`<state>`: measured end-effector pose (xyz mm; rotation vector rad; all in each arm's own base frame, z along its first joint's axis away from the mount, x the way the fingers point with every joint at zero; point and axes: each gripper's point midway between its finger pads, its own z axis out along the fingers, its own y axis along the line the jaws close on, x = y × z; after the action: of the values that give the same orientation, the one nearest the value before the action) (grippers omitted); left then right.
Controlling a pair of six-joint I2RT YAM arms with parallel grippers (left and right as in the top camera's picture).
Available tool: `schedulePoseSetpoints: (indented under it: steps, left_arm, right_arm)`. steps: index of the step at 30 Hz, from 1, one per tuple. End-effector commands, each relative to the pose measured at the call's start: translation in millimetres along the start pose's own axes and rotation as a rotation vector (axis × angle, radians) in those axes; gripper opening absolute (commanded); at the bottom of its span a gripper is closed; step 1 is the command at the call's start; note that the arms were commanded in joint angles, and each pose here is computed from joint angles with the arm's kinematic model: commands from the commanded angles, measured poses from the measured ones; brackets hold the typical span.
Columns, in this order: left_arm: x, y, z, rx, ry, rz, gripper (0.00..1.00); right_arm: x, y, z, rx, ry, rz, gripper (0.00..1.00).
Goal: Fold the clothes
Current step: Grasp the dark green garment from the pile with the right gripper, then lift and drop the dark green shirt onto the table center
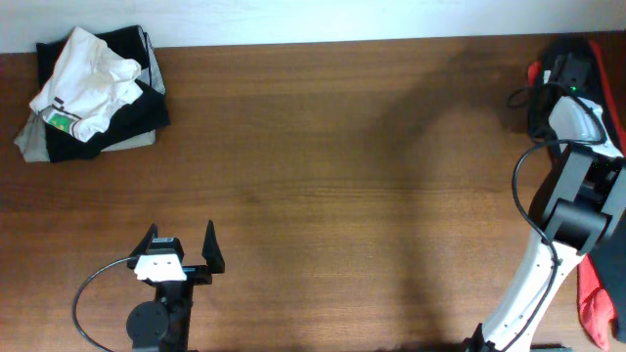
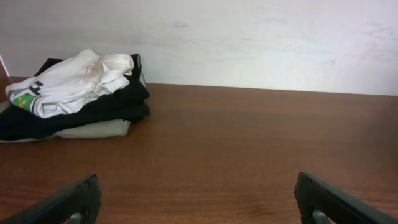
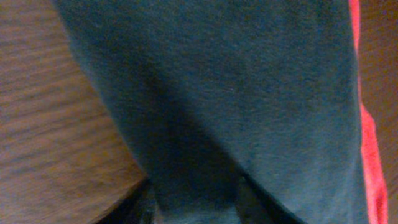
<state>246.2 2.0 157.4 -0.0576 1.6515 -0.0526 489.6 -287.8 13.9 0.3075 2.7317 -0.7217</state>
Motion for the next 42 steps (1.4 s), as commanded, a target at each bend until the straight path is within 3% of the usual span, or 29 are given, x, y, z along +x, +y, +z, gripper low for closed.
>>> schedulePoseSetpoints:
  steps: [1, 6, 10, 13, 16, 17, 18, 20, 21, 28, 32, 36, 39, 42]
  left_arm:
    - [2.1, 1.2, 0.2, -0.004, 0.002, 0.016, 0.99]
    - [2.1, 1.4, 0.2, -0.005, 0.002, 0.016, 0.99]
    - [2.1, 1.3, 0.2, -0.005, 0.002, 0.016, 0.99]
    - [2.1, 1.2, 0.2, -0.004, 0.002, 0.016, 0.99]
    - [2.1, 1.3, 0.2, -0.005, 0.002, 0.016, 0.99]
    - [2.1, 1.3, 0.2, -0.005, 0.002, 0.016, 0.99]
    - [2.1, 1.2, 0.2, -0.004, 0.002, 0.016, 0.99]
    - [2.1, 1.3, 0.2, -0.005, 0.002, 0.016, 0.99]
    - [2.1, 1.3, 0.2, -0.005, 0.002, 0.016, 0.99]
    - [2.1, 1.3, 0.2, -0.005, 0.002, 0.016, 0.99]
    - [2.1, 1.3, 0.2, -0.005, 0.002, 0.016, 0.99]
    - [2.1, 1.2, 0.2, -0.004, 0.002, 0.016, 0.99]
    - [2.1, 1.3, 0.2, -0.005, 0.002, 0.016, 0.99]
    - [2.1, 1.3, 0.2, -0.005, 0.002, 0.016, 0.99]
  right_arm:
    - [11.3, -13.5, 12.7, 0.027, 0.034, 0.024, 0.24]
    - [-4.0, -8.1, 3.2, 0.026, -0.007, 0.084, 0.11]
    - [-29.6, -6.5, -18.4, 0.020, -0.071, 0.131, 0.13]
    - [-37.9, -2.7, -26.8, 0.017, -0.092, 0.126, 0.05]
    - [-40.2, 1.0, -29.0, 0.015, -0.098, 0.121, 0.07]
    - [-40.6, 1.0, -29.9, 0.014, -0.099, 0.121, 0.18]
    - [-41.3, 0.9, -30.9, 0.015, -0.101, 0.121, 0.20]
    - [-43.0, 0.8, -33.6, 0.015, -0.106, 0.121, 0.15]
    - [-43.8, 0.4, -35.3, 0.015, -0.109, 0.121, 0.06]
    - [-52.6, -14.5, -60.1, 0.028, -0.144, 0.216, 0.04]
    - [-69.0, -52.0, -117.6, 0.080, -0.237, 0.365, 0.04]
    - [-84.5, -93.3, -209.2, 0.098, -0.392, 0.451, 0.04]
    - [-96.2, -89.6, -272.1, 0.027, -0.511, 0.449, 0.04]
    - [-107.6, -55.1, -336.4, -0.091, -0.627, 0.395, 0.04]
